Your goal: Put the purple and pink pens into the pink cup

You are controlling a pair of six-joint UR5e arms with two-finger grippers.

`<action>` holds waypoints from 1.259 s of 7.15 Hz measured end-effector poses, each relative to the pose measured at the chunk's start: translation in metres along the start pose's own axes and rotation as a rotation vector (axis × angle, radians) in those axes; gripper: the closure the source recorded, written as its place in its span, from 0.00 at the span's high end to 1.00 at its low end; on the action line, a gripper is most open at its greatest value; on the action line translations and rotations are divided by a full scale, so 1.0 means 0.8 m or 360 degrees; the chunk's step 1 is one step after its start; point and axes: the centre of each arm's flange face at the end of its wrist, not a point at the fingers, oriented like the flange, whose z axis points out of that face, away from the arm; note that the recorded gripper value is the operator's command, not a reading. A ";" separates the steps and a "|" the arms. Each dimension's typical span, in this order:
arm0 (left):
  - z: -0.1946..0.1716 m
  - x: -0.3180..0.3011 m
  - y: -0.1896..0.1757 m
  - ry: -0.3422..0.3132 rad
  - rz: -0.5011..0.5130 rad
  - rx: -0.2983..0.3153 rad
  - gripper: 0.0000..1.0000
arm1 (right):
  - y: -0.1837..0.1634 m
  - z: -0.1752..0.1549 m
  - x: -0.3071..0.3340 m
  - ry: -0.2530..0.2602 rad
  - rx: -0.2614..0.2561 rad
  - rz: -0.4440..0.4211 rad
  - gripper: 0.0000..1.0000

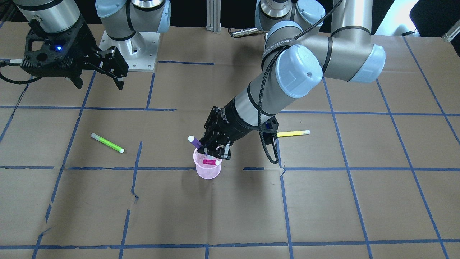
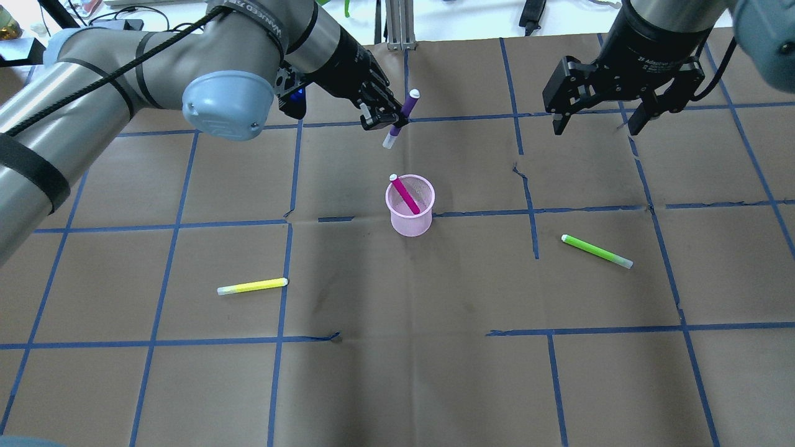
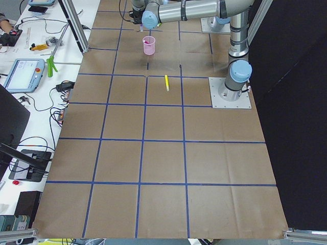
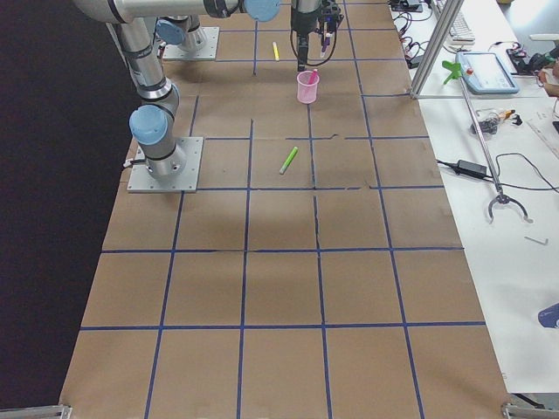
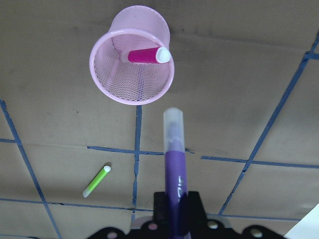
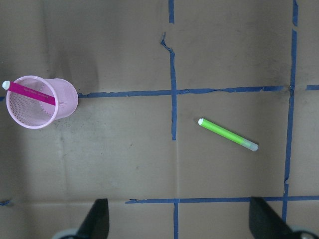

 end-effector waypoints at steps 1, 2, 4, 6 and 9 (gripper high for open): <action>0.013 -0.008 -0.007 0.0016 0.0009 -0.0022 0.00 | 0.001 0.000 0.001 0.0019 -0.0004 0.0007 1.00; 0.026 -0.017 -0.018 0.0033 0.0014 -0.0035 0.00 | 0.002 -0.001 0.003 0.0041 -0.0005 0.0013 1.00; 0.053 -0.033 -0.043 0.0046 0.0017 -0.0042 0.00 | 0.005 -0.004 0.001 0.0055 -0.0001 0.0039 1.00; 0.076 -0.043 -0.061 0.0032 0.0005 -0.0035 0.00 | 0.007 -0.006 -0.001 0.0055 0.0002 0.0092 1.00; 0.098 -0.059 -0.084 -0.0024 -0.0022 0.0000 0.41 | 0.007 -0.002 -0.001 0.0056 -0.0011 0.0101 1.00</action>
